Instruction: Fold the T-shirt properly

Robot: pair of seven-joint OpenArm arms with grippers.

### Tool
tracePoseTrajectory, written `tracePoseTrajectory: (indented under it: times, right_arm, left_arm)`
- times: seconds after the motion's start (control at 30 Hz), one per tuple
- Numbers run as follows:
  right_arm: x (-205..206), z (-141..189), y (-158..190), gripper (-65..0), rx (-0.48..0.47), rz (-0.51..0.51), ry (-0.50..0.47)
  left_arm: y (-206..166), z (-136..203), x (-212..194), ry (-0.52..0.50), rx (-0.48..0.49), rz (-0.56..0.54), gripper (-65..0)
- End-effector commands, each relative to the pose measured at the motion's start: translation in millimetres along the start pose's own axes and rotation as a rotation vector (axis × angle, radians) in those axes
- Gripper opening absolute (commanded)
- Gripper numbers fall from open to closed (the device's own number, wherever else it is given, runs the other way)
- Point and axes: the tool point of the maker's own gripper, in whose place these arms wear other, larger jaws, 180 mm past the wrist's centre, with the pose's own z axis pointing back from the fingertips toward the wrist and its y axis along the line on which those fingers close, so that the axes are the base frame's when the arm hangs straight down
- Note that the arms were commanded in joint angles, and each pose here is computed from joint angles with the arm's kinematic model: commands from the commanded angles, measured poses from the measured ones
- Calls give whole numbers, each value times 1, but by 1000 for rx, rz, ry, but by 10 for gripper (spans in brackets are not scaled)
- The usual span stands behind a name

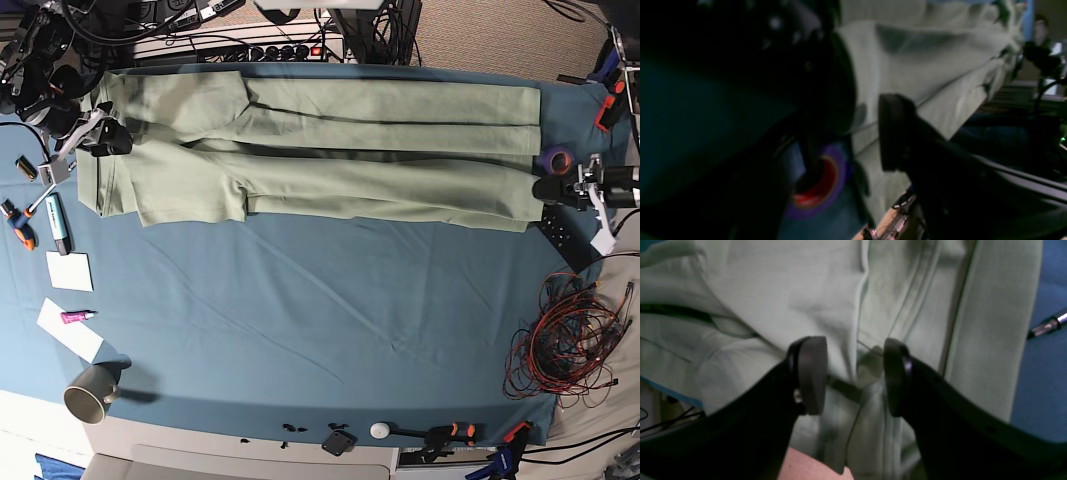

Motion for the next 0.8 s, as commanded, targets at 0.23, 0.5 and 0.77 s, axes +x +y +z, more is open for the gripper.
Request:
tracePoseTrajectory:
  times: [0.23, 0.5, 0.77]
  right_arm:
    - [27, 7, 1, -374, 9, 30, -82]
    - [29, 10, -9, -374, -75, 87, -44]
    - [59, 28, 7, -374, -156, 255, -86]
  left_arm:
    - [0, 54, 50, -223, 33, -38, -367]
    - [9, 62, 37, -200, 64, -19, -367]
    - [14, 64, 25, -173, 84, 38, -366]
